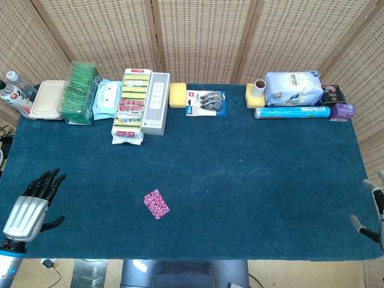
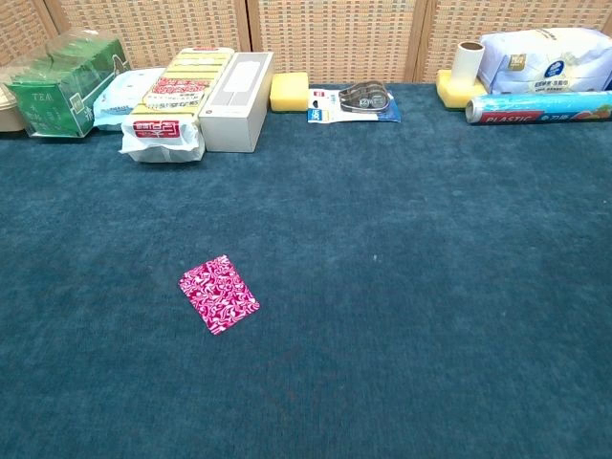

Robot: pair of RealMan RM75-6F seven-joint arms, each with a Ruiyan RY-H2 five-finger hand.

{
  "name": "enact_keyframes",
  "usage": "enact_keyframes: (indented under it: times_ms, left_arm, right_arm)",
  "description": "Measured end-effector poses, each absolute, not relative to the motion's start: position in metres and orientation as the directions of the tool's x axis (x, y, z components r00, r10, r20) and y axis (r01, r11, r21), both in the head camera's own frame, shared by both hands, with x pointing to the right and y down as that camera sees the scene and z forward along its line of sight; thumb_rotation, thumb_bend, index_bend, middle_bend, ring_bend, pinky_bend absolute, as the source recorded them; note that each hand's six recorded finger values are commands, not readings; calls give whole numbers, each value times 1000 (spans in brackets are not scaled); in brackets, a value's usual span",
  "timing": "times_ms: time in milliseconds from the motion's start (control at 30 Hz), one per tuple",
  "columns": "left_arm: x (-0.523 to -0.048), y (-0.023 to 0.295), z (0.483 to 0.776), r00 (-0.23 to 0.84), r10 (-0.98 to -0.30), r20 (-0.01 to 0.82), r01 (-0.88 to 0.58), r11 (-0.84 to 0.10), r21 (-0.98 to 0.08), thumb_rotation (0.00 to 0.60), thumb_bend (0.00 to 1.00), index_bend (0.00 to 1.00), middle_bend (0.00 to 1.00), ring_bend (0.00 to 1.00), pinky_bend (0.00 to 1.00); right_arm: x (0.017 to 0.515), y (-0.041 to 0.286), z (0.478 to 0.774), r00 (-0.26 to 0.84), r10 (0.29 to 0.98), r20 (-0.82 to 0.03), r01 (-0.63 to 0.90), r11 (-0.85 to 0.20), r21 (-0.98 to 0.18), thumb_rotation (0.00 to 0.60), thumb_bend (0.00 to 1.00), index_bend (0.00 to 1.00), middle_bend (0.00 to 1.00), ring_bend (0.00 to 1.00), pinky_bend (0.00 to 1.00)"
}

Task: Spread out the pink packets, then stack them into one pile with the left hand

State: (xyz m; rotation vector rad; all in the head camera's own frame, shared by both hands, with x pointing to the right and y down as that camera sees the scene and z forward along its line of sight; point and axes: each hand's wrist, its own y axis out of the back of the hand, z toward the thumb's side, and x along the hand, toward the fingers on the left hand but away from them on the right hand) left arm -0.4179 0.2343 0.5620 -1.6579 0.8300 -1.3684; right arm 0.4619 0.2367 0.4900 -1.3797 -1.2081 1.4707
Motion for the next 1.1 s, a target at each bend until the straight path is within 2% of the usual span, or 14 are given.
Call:
enact_keyframes:
  times_ms: [200,400,500,733,867,933,1100]
  left_arm:
    - [-416,239,565,208,-864,459,27,-464,-885,600,84,0,0,0,143]
    - [-397,249,575,292,-812,505,58,-512,-857,600,84,0,0,0,143]
    - [-380,256,585,362,-755,547,95,-554,-827,600,83,0,0,0,143]
    - [-330,272,614,506,-557,658,226,-651,-724,600,84,0,0,0,143]
    - [-302,274,628,562,-449,695,279,-688,-670,600,84,0,0,0,140]
    - [-286,270,633,587,-409,699,306,-687,-659,600,84,0,0,0,140]
    - [-265,263,641,602,-371,707,337,-685,-646,600,84,0,0,0,140]
  right_arm:
    - [461,237,489,-119,957,-263,78,-255,-964,600,238,181,48,0,0]
    - [464,238,486,-132,957,-257,80,-248,-965,600,235,182,48,0,0]
    - [467,238,485,-141,956,-257,92,-246,-965,600,230,182,48,0,0]
    - [471,237,480,-146,954,-262,125,-245,-961,600,229,182,48,0,0]
    - [473,237,479,-149,954,-261,138,-241,-960,600,228,182,48,0,0]
    - [475,236,478,-152,953,-263,146,-241,-959,600,228,182,48,0,0]
    - [478,235,478,-159,951,-265,155,-241,-958,600,228,182,48,0,0]
